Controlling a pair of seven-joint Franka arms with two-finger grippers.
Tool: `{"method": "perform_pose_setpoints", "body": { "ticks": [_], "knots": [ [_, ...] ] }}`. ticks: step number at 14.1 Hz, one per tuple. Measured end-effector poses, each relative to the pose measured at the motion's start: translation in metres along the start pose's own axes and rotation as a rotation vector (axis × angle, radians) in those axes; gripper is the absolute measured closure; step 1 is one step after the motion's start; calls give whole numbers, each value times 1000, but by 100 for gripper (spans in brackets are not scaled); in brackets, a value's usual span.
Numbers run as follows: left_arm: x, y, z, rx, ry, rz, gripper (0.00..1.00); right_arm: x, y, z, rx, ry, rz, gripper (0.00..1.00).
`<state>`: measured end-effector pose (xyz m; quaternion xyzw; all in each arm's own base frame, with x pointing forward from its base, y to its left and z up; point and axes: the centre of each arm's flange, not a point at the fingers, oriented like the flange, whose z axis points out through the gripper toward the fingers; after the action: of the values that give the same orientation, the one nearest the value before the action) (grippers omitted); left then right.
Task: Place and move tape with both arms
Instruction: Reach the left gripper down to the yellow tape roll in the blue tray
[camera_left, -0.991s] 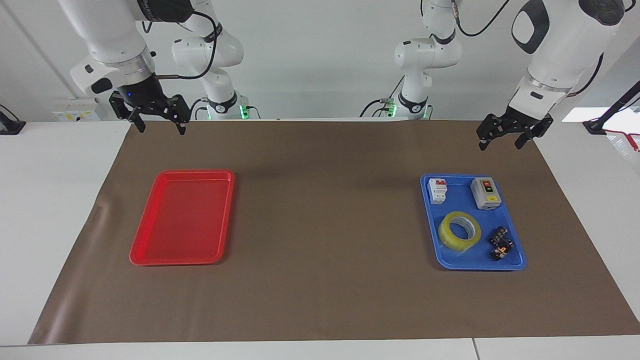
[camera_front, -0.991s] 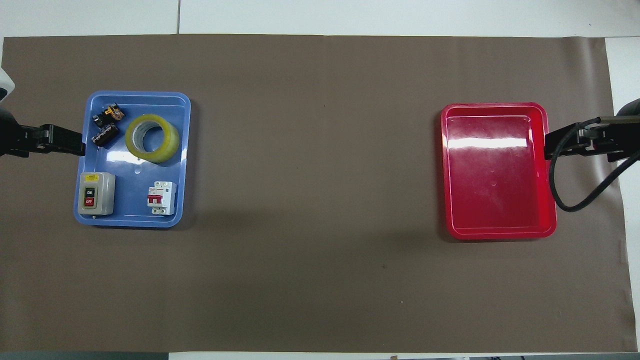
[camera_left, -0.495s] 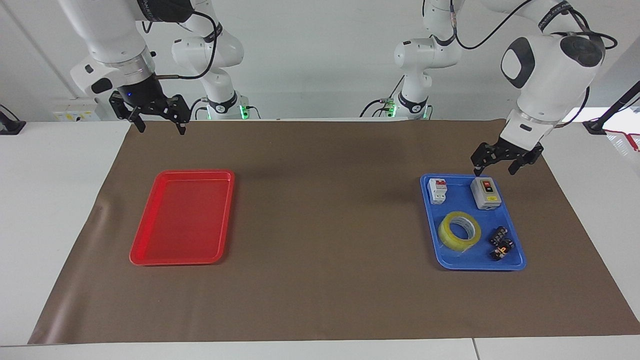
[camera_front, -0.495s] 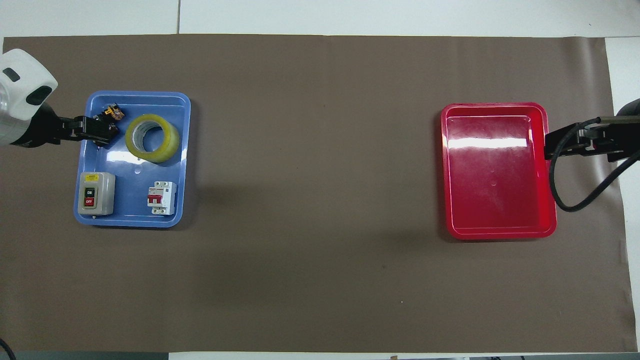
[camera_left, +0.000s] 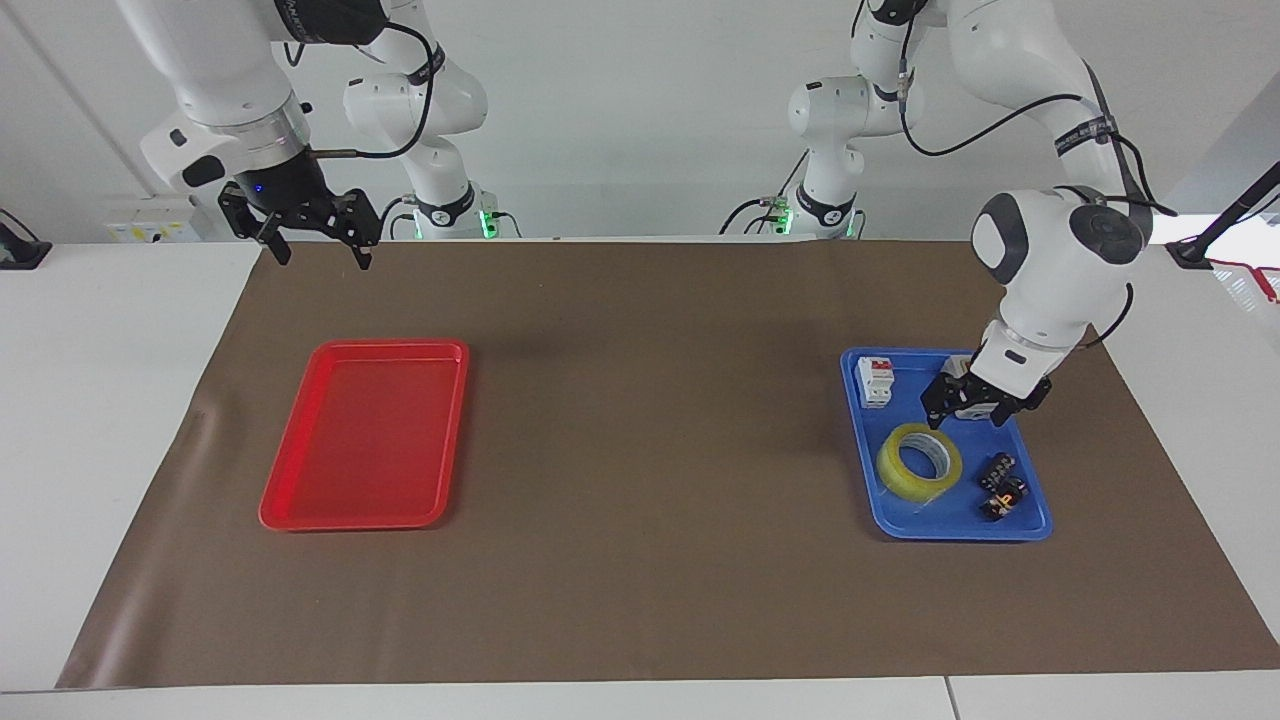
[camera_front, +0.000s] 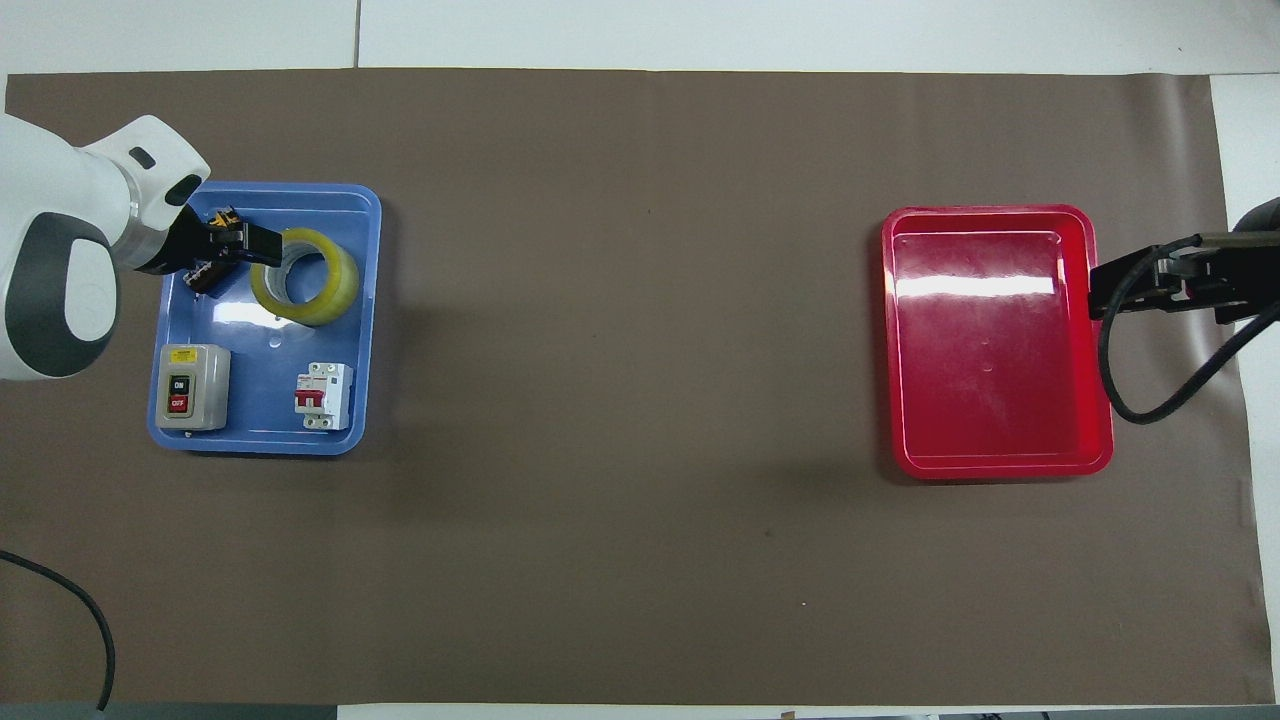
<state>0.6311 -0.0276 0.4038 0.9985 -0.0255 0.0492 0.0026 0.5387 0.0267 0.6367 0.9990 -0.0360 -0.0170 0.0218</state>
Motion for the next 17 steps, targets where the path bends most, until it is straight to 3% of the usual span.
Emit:
{"method": "perform_pose_setpoints", "body": {
  "ticks": [7, 11, 16, 17],
  "knots": [
    [-8, -9, 61, -3, 4, -13, 0, 0, 0, 0, 0, 0, 0, 0],
    [-19, -9, 79, -3, -10, -12, 8, 0, 0, 0, 0, 0, 0, 0],
    [-21, -10, 82, -3, -9, -14, 72, 0, 0, 0, 0, 0, 0, 0],
    [-21, -10, 81, -2, -8, -13, 78, 0, 0, 0, 0, 0, 0, 0]
  ]
}}
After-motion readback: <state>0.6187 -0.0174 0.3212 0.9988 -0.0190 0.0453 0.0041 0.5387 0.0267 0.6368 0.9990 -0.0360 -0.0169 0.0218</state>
